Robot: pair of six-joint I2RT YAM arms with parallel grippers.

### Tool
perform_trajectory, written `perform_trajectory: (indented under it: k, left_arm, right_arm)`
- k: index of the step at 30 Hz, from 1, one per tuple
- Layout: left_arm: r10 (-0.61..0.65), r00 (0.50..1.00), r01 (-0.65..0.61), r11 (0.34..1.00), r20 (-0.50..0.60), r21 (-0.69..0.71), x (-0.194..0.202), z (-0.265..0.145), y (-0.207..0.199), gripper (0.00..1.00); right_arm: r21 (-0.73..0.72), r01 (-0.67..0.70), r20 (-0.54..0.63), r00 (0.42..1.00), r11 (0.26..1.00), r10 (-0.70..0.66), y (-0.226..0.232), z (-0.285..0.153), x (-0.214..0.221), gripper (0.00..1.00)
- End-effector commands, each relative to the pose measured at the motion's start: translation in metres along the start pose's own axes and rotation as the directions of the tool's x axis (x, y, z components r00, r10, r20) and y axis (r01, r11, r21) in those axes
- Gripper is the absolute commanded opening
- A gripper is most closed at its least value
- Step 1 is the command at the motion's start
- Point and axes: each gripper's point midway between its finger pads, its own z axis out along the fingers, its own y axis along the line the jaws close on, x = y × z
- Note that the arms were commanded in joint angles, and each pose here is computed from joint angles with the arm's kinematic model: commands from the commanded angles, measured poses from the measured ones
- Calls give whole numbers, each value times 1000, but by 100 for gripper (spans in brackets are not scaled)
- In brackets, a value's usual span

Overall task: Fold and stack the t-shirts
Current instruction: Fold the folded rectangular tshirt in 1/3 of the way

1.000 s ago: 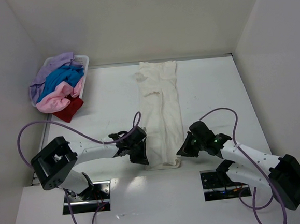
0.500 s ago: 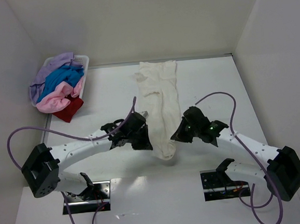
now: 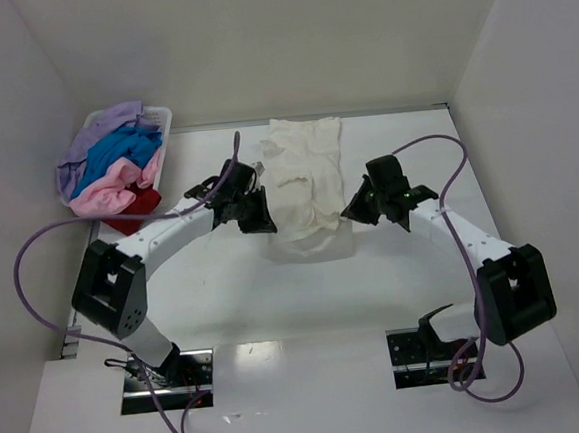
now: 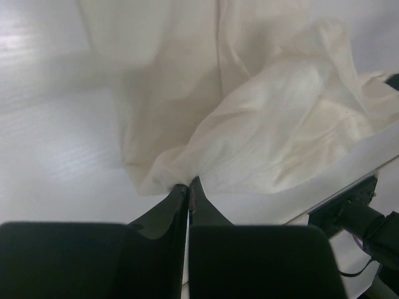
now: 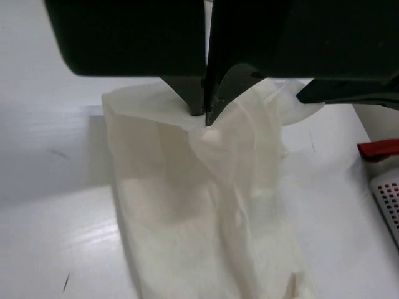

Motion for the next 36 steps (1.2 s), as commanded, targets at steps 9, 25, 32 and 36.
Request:
perform_trajectory:
  k: [9,25,32,36]
  left_arm:
    - [38,999,-36,995,-19,97,-67,46,9,0]
    - [73,997,-74,988,17,132,-124,66,21,2]
    - [53,999,-51,993,-11,110,-124,80,38,10]
    - [55,998,-54,992,-9,115,-126,82,42,54]
  right_arm:
    - [-46,78,57,996,996,-76,36,52,-59,0]
    - [-45,72,121,990,996,-66,43,78,-116,0]
    - [-47,89,84,993,995,-85,40,101,-112,0]
    - [-49,99,55,994,994,-96,34,116,-106,9]
